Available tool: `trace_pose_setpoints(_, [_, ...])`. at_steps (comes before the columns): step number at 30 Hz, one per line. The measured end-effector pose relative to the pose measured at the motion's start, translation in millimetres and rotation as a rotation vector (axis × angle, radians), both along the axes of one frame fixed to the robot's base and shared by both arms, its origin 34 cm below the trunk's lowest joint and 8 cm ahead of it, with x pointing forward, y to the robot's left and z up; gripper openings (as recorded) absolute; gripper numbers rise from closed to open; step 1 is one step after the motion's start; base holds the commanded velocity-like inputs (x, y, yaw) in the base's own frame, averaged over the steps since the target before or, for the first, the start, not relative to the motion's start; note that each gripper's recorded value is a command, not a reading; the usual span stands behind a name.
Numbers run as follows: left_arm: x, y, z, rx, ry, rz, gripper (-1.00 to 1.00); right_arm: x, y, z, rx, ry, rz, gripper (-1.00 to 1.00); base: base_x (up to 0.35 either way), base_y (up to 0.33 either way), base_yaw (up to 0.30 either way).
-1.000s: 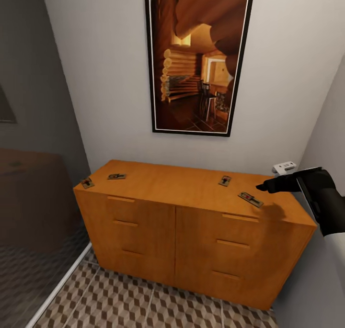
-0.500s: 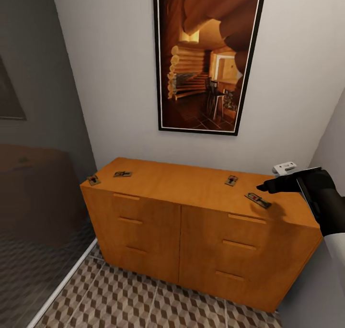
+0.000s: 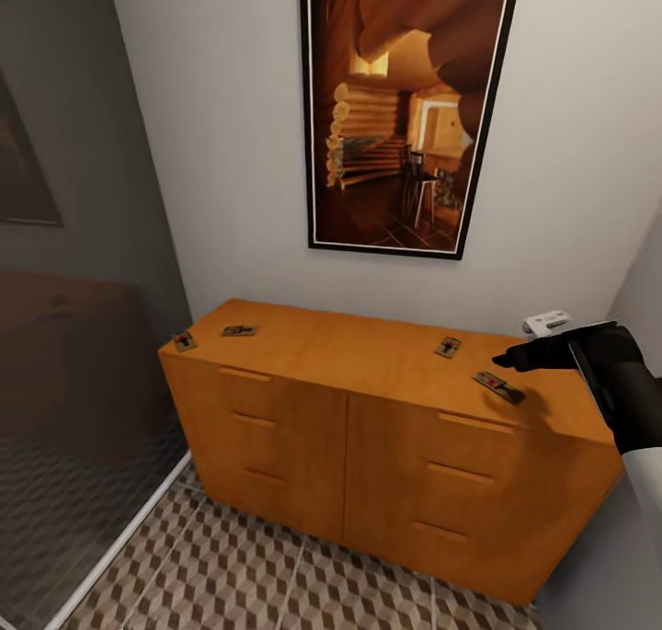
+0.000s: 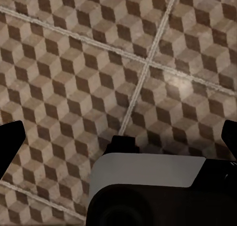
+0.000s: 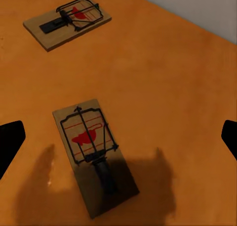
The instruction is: Take the four mousetraps from the cabinet in the bathroom and place them on the bathroom floor. Make sure all four end up on the same floor surface, and ensure that at least two of them are either under or directly next to the same bathroom sink.
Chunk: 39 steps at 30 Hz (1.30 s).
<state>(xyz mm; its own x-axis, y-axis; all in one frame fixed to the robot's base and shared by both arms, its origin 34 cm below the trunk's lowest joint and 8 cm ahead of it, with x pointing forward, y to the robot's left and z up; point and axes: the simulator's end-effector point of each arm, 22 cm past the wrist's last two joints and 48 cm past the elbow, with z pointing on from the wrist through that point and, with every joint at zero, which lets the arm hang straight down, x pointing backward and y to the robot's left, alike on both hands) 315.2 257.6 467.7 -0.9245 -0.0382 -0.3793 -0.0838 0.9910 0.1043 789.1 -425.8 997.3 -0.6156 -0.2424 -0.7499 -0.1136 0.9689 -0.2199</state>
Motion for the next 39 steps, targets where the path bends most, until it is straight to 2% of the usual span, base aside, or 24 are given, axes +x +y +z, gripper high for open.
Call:
trace_pose_setpoints(15, [-1, 0, -1, 0.0, 0.003, 0.0, 1.0, 0, 0, -3, 0.0, 0.004, -0.001, 1.0, 0.0, -0.006, 0.018])
trace_pose_setpoints(39, [-1, 0, -1, 0.0, 0.003, 0.001, 1.0, -3, -6, -23, 0.017, 0.053, -0.016, 1.0, 0.0, 0.0, 0.0])
